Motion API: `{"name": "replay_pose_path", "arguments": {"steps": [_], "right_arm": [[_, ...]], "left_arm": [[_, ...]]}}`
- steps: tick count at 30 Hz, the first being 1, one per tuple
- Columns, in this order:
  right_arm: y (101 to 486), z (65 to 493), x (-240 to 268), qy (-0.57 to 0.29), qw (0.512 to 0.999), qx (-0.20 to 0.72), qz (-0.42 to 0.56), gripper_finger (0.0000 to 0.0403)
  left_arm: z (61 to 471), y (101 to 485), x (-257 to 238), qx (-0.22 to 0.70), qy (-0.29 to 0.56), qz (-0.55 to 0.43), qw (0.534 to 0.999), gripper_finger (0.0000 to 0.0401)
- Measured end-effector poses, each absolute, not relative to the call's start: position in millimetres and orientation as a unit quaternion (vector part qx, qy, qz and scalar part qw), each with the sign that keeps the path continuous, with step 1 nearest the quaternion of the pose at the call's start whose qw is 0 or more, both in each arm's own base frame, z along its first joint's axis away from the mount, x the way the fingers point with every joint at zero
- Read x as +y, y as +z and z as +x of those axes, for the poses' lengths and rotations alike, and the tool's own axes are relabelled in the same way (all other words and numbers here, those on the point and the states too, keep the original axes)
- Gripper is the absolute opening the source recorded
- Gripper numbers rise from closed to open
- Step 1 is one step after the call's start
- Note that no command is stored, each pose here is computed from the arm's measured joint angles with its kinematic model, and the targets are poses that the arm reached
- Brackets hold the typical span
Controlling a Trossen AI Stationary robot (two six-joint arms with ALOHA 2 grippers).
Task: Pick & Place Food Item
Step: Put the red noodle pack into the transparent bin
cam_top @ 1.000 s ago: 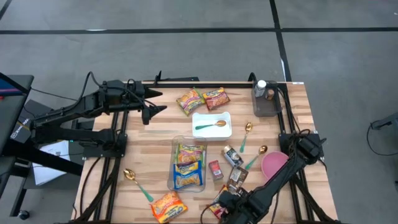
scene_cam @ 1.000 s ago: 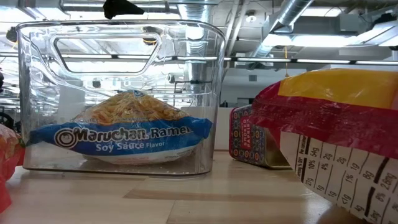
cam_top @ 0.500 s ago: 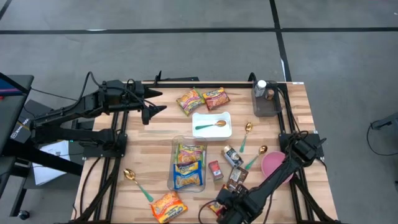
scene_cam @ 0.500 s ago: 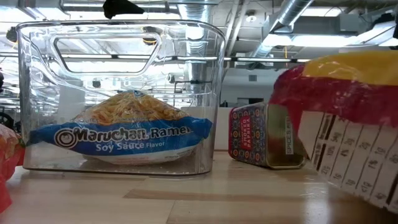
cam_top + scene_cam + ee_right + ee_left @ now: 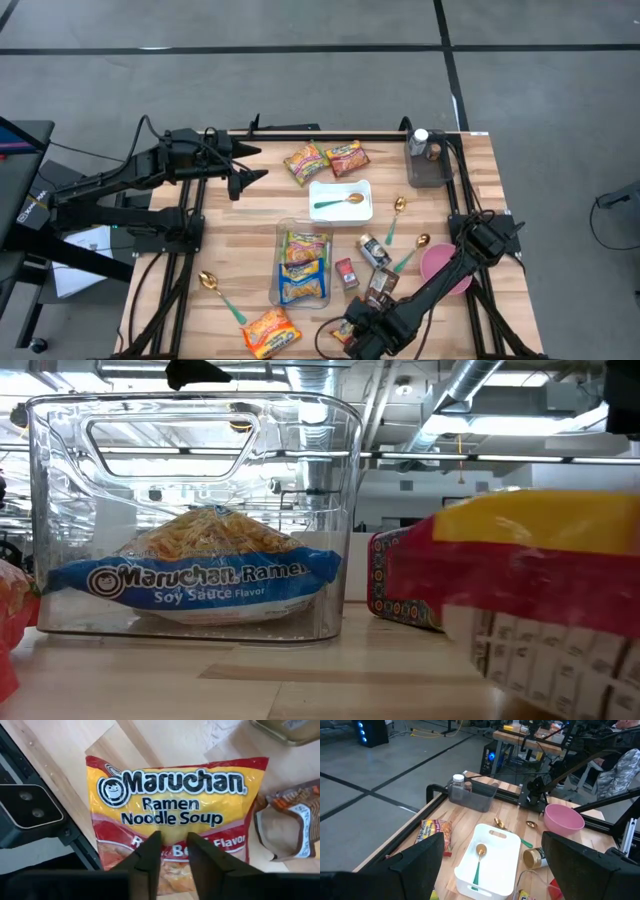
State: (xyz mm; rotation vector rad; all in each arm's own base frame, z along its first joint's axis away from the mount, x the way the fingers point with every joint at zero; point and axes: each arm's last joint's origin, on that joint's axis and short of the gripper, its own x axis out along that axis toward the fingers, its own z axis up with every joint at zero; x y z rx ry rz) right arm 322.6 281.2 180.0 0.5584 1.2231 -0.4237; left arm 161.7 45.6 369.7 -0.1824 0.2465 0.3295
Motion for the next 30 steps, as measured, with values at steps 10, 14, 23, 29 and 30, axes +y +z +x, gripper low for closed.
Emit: {"name": "replay_pose_path", "arguments": {"steps": [10,14,23,29,30], "right_arm": [[180,331,273,-0.193,0.758,0.564,0.266,0.0004],[187,335,277,-0.179,0.763,0.557,0.275,0.0001],[219,340,290,-0.156,0.76,0.54,0.325,0.0],[236,335,297,-0.185,0.738,0.531,0.374,0.0],[239,334,298,-0.187,0.735,0.528,0.382,0.0]], "left_arm": [[162,370,46,0.122,0.164,-0.09,0.975,0.0328],[162,370,46,0.122,0.164,-0.091,0.975,0.0328],[162,370,46,0.122,0.163,-0.091,0.975,0.0328],[162,370,46,0.122,0.163,-0.091,0.975,0.0328],[162,370,46,0.122,0.163,-0.09,0.975,0.0328]]}}
